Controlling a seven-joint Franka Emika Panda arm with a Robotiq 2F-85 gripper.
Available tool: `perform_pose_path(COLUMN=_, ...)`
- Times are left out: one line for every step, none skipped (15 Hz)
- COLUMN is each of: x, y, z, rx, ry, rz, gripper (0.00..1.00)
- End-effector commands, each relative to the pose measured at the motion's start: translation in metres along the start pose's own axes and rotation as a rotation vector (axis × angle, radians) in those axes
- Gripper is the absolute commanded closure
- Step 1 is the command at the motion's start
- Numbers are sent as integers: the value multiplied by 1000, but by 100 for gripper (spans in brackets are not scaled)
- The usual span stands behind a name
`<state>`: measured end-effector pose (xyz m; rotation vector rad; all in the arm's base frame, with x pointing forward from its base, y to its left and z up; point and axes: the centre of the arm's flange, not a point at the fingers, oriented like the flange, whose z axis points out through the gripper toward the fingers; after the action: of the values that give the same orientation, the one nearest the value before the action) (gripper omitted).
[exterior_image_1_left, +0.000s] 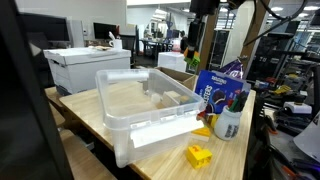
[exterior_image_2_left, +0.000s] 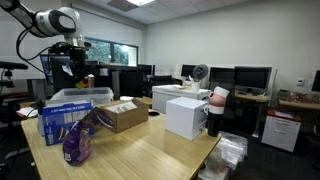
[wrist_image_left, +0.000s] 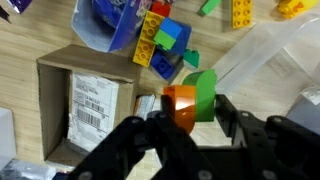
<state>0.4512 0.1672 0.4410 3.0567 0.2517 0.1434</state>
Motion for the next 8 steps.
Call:
perform_pose_path(x=-34, y=10, z=15, rx=-70, ry=39, rz=80, gripper=77)
perform_pose_path(x=-37, y=10, z=19, rx=-74, ry=34, rz=90, gripper=77)
perform_pose_path(x=-41, y=10, z=25, rx=-84, ry=26, rz=100, gripper=77)
perform_pose_path(x=-44, y=10, z=30, rx=-82, ry=13, rz=106, gripper=77)
perform_pose_path(x=-47, y=8, z=36, rx=-75, ry=-2, rz=113, gripper=77)
perform_pose_path(x=-49, y=6, z=43, rx=-82, ry=-15, rz=117, gripper=77)
perform_pose_path(x=-52, y=4, z=50, rx=-86, ry=-28, rz=121, gripper=77)
perform_pose_path(x=-54, y=2, z=56, rx=-84, ry=-44, rz=125, gripper=77)
